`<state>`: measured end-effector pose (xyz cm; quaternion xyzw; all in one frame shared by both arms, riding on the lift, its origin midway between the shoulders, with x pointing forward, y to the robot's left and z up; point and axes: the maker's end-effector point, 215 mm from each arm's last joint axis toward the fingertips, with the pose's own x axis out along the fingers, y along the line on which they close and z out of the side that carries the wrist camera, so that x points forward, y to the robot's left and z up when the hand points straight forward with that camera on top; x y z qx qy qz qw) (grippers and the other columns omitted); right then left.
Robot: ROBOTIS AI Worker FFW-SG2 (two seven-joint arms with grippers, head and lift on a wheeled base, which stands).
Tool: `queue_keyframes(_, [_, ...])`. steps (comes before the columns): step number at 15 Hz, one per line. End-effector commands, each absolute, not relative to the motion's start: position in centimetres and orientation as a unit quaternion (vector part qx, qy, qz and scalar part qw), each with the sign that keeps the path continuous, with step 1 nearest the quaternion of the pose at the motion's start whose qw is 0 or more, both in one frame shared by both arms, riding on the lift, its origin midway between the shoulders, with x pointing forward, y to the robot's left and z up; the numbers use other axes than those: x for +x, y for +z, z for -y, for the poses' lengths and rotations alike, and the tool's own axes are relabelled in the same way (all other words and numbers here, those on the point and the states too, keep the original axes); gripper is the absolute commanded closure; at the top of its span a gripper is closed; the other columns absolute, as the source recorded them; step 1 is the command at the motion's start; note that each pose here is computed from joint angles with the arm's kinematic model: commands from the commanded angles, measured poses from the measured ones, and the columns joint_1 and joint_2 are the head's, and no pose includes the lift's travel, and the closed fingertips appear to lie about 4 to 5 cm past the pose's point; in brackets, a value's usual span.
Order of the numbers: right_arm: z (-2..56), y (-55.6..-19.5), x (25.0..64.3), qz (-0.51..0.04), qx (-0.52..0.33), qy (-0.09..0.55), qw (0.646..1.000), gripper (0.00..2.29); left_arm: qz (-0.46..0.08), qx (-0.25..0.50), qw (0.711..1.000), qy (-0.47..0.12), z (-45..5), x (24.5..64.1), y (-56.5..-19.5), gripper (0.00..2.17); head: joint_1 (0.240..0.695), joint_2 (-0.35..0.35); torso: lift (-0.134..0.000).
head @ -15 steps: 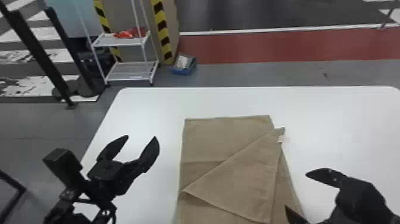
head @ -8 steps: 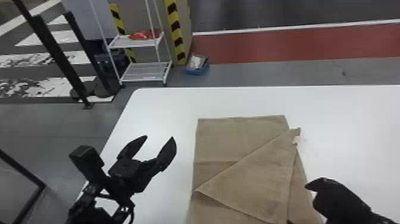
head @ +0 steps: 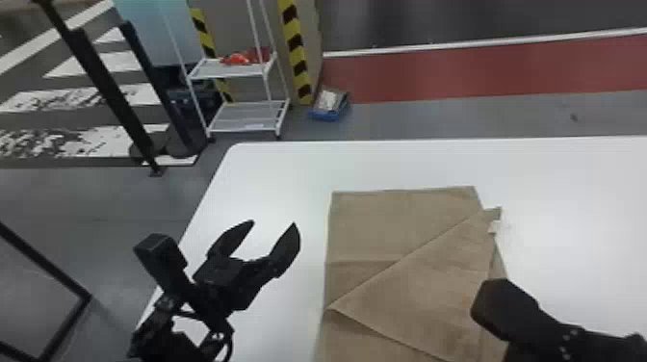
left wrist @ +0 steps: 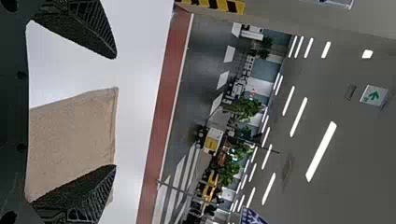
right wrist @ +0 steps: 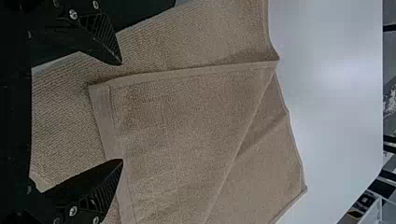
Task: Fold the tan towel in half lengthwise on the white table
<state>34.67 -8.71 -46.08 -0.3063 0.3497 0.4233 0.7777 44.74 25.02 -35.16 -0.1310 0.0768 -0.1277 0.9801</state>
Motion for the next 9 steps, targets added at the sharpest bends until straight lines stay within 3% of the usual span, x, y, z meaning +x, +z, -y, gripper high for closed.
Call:
queue_keyframes(1, [8.8, -47.2, 34.8, -0.363, -0.317, 0.42, 0.769, 0.16, -0.079, -0.133, 0.98, -0.127, -25.0, 44.9, -35.5, 0.03, 0.695, 0.23, -0.098])
queue_keyframes(9, [9.3, -48.5, 35.8, -0.379, -0.324, 0.405, 0.767, 0.17, -0.088, -0.138, 0.978, -0.129, -25.0, 45.1, -36.7, 0.04, 0.695, 0.22, -0.098])
